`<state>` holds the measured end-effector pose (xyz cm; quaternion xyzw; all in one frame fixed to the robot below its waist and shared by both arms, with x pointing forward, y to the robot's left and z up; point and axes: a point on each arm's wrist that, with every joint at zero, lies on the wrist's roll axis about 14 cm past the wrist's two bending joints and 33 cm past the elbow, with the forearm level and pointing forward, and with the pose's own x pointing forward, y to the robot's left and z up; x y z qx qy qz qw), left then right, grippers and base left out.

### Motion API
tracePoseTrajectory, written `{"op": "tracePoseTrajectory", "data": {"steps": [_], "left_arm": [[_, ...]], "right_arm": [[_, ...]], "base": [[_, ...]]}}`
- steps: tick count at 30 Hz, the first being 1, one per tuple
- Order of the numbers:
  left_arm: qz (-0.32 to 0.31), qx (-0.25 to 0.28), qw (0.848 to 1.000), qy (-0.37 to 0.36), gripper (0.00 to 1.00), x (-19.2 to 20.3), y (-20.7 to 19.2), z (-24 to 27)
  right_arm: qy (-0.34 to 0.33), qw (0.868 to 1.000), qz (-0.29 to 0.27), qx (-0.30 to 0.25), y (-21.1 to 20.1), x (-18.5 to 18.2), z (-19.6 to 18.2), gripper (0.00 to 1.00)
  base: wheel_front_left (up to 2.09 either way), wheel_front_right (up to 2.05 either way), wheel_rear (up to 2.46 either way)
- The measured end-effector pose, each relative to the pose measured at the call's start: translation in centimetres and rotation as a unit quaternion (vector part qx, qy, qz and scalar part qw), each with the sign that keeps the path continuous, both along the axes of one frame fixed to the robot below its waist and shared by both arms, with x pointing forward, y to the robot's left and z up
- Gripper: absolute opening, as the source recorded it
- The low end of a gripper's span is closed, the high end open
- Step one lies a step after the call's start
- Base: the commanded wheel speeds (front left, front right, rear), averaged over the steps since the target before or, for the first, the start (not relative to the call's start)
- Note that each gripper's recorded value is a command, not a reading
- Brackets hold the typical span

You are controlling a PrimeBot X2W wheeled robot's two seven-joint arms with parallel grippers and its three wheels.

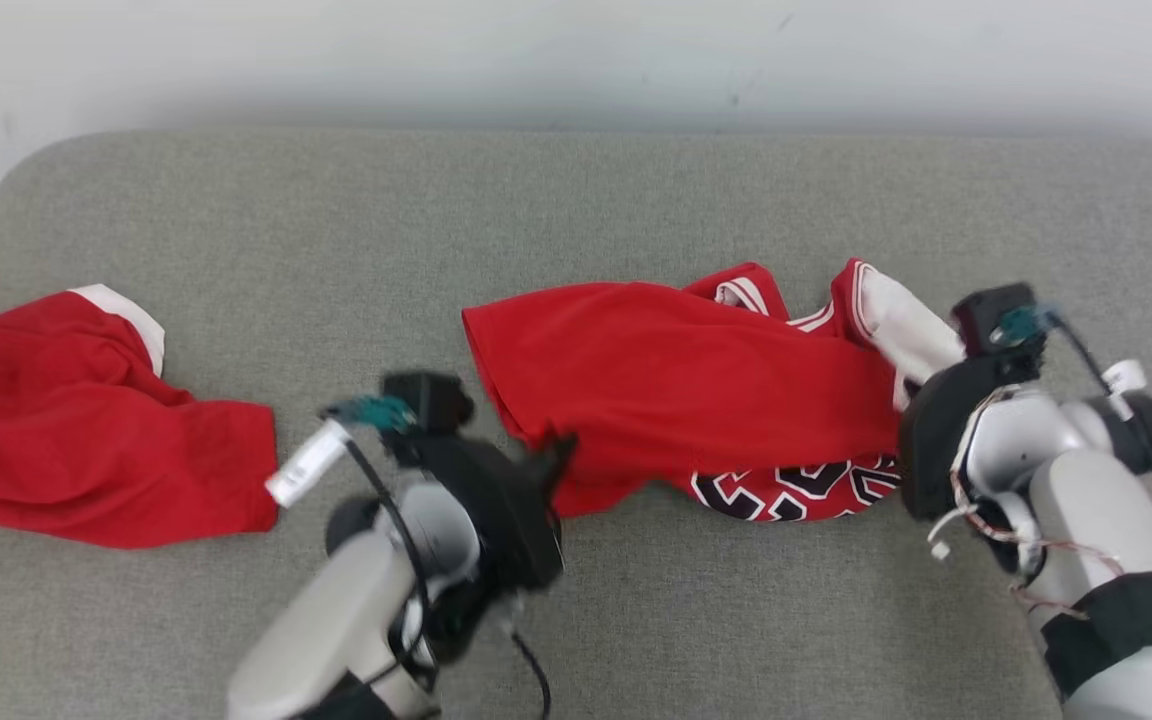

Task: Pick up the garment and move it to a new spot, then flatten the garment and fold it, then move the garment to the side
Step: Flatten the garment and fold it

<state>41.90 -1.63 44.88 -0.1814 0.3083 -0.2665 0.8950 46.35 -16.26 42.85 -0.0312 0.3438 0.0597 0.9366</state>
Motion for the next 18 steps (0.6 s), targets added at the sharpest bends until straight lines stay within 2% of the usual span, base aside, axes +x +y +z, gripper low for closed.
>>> {"op": "tracePoseTrajectory", "data": {"steps": [6,12,15,18], "left_arm": [[0.056,-0.032,0.994,-0.093,0.00,3.3,1.6,5.5],[0.083,-0.054,0.983,-0.157,0.00,3.7,2.1,8.8],[0.123,-0.064,0.968,-0.208,0.00,4.6,3.4,11.2],[0.156,-0.072,0.948,-0.268,0.00,5.5,4.9,14.2]], "right_arm": [[-0.119,0.992,-0.018,0.031,-0.3,3.0,6.7,0.00],[-0.158,0.987,-0.024,0.031,-0.7,2.7,8.9,0.00],[-0.179,0.982,-0.039,0.033,-1.4,2.5,9.6,0.00],[-0.229,0.971,-0.068,0.030,-2.8,2.9,12.1,0.00]], "base": [[0.00,0.00,0.00],[0.00,0.00,0.00],[0.00,0.00,0.00],[0.00,0.00,0.00]]}}
